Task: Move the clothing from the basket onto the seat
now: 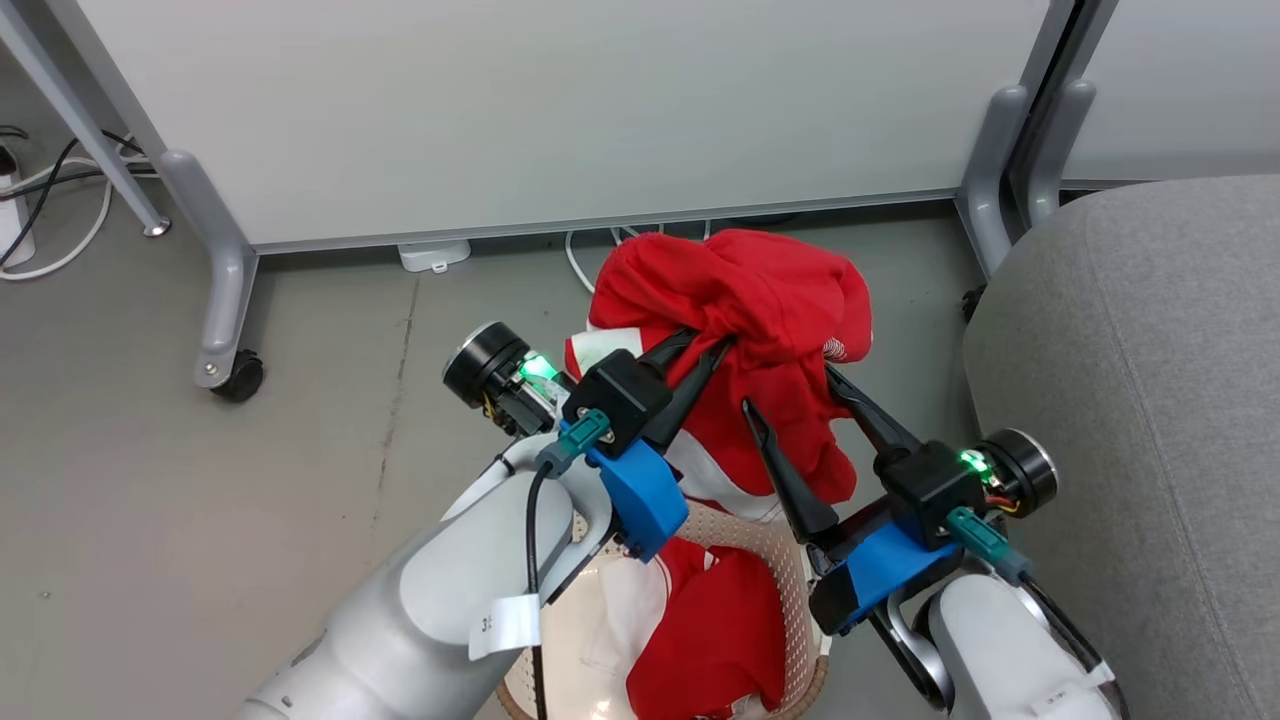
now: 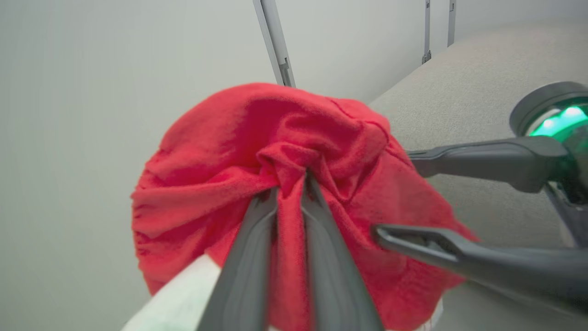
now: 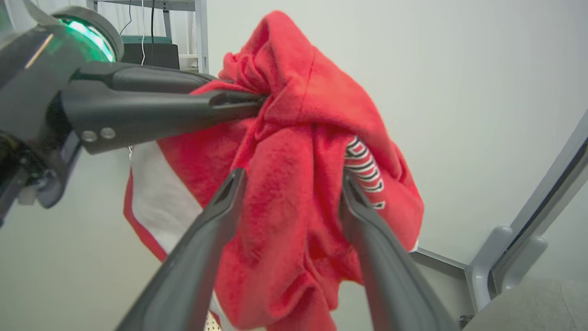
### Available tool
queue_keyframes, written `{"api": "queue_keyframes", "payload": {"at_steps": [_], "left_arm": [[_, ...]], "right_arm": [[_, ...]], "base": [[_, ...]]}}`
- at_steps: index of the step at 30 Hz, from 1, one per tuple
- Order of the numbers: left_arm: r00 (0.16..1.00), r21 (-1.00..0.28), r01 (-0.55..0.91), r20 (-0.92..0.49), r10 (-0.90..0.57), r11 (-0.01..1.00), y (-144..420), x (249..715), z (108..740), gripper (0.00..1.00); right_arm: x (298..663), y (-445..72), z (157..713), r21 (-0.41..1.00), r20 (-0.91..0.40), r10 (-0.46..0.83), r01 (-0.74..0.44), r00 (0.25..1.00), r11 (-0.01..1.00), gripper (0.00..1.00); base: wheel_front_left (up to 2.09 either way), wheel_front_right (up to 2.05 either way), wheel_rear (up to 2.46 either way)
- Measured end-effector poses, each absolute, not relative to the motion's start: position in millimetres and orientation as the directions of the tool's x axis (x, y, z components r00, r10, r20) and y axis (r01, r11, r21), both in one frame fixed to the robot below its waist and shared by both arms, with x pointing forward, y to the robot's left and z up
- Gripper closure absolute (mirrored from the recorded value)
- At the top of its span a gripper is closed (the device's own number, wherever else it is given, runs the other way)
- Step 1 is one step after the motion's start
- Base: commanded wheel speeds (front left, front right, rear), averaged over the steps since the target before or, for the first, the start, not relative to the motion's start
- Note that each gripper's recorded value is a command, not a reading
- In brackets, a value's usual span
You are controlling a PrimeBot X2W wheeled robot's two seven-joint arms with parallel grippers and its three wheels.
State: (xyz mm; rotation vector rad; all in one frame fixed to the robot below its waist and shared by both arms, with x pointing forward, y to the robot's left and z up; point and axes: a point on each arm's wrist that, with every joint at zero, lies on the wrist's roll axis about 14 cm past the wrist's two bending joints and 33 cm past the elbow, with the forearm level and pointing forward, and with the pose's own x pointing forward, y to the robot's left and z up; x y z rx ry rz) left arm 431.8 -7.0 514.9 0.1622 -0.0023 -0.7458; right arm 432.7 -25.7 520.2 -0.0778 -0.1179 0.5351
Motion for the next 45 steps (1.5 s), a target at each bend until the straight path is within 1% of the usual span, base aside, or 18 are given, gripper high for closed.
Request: {"api": "queue_keyframes", "payload": {"at_steps": [7, 8, 9, 10, 28, 29, 31, 40, 45], "left_arm": [[0.72, 0.148, 0.69, -0.041, -0.693, 0.708, -14.3, 428.3, 519.9, 1.0], [0.719, 0.148, 0.691, -0.04, -0.694, 0.707, -14.9, 427.8, 520.4, 1.0], [0.718, 0.148, 0.692, -0.039, -0.695, 0.707, -15.0, 427.4, 520.7, 1.0], [0.718, 0.148, 0.692, -0.038, -0.695, 0.706, -15.0, 427.1, 521.1, 1.0], [0.715, 0.158, 0.694, -0.033, -0.698, 0.703, -16.0, 426.6, 525.6, 1.0], [0.715, 0.159, 0.694, -0.033, -0.699, 0.702, -16.2, 426.7, 525.8, 0.98], [0.716, 0.159, 0.693, -0.031, -0.698, 0.703, -16.3, 427.0, 526.4, 0.0], [0.711, 0.161, 0.696, -0.024, -0.702, 0.7, -19.1, 429.3, 525.9, 0.0], [0.699, 0.148, 0.71, -0.035, -0.714, 0.688, -25.3, 428.8, 517.9, 0.0]], "right_arm": [[439.9, -17.2, 501.1, -0.12, 0.021, 0.538, -0.532, 0.843, 0.838, 0.0], [440.2, -16.1, 499.0, -0.115, 0.013, 0.54, -0.536, 0.841, 0.837, 0.15], [439.9, -14.6, 496.5, -0.109, 0.004, 0.544, -0.541, 0.839, 0.834, 0.78], [439.8, -13.5, 496.0, -0.106, 0.001, 0.547, -0.544, 0.837, 0.833, 1.0], [438.5, -13.2, 509.7, -0.093, 0.036, 0.546, -0.541, 0.837, 0.836, 1.0], [438.5, -13.5, 510.8, -0.092, 0.04, 0.545, -0.54, 0.837, 0.836, 1.0], [439.2, -14.4, 516.0, -0.083, 0.057, 0.54, -0.535, 0.839, 0.84, 1.0], [443.7, -29.8, 520.8, -0.045, 0.082, 0.494, -0.492, 0.866, 0.87, 1.0], [445.9, -47.2, 519.0, -0.028, 0.083, 0.448, -0.447, 0.89, 0.894, 1.0]], "base": [[0.0, 0.0, 0.0], [0.0, 0.0, 0.0], [0.0, 0.0, 0.0], [0.0, 0.0, 0.0], [0.0, 0.0, 0.0], [0.0, 0.0, 0.0], [0.0, 0.0, 0.0], [0.0, 0.0, 0.0], [0.0, 0.0, 0.0]]}}
